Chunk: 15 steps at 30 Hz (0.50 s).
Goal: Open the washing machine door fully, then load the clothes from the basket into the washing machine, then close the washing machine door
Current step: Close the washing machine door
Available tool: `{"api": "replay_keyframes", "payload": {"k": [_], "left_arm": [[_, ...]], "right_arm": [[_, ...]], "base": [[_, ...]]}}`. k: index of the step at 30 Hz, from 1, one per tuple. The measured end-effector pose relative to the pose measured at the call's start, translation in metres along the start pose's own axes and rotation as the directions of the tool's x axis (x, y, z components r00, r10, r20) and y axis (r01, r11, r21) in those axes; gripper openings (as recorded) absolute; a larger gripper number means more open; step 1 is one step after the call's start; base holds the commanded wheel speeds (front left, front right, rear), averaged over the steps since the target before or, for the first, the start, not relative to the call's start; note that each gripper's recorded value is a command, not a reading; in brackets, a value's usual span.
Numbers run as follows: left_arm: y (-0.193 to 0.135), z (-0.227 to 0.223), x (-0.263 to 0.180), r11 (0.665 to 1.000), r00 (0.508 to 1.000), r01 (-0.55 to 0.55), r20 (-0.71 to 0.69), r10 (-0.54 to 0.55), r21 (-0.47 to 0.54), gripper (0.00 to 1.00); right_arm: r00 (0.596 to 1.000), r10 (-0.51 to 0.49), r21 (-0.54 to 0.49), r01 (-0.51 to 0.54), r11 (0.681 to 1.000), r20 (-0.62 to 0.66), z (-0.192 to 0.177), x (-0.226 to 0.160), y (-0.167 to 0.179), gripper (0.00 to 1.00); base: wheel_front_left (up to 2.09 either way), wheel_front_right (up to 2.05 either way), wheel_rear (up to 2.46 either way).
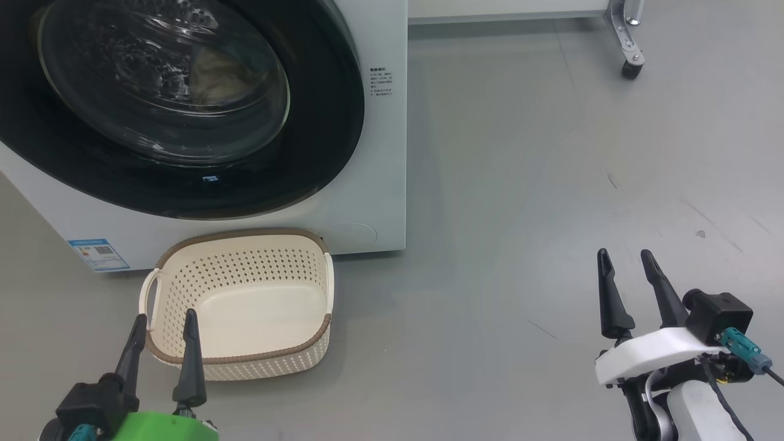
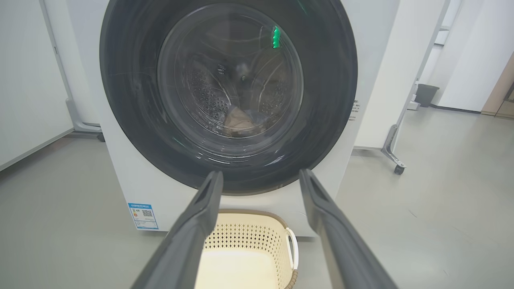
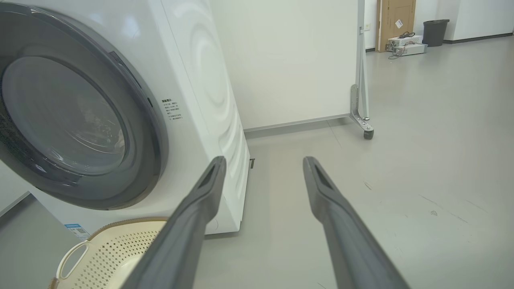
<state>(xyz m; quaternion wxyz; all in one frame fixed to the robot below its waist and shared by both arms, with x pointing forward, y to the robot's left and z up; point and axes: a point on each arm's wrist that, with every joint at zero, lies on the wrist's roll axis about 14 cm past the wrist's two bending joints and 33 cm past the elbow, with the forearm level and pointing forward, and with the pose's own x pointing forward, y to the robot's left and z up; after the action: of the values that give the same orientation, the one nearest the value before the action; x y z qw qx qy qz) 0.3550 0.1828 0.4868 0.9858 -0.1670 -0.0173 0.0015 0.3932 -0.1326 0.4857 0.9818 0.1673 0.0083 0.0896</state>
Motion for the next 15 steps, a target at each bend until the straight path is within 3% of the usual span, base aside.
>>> {"api": "replay_keyframes", "payload": {"k": [15], "left_arm": [[-0.002,-0.003,-0.014,1.0,1.0,0.008,-0.01,-0.008,0.002,1.0]], "right_arm": [[1.0,0.01,-0.003,-0.01,1.0,0.015,0.003,-0.011,0.007,1.0]], "base": [[0.0,0.0,0.0]]}}
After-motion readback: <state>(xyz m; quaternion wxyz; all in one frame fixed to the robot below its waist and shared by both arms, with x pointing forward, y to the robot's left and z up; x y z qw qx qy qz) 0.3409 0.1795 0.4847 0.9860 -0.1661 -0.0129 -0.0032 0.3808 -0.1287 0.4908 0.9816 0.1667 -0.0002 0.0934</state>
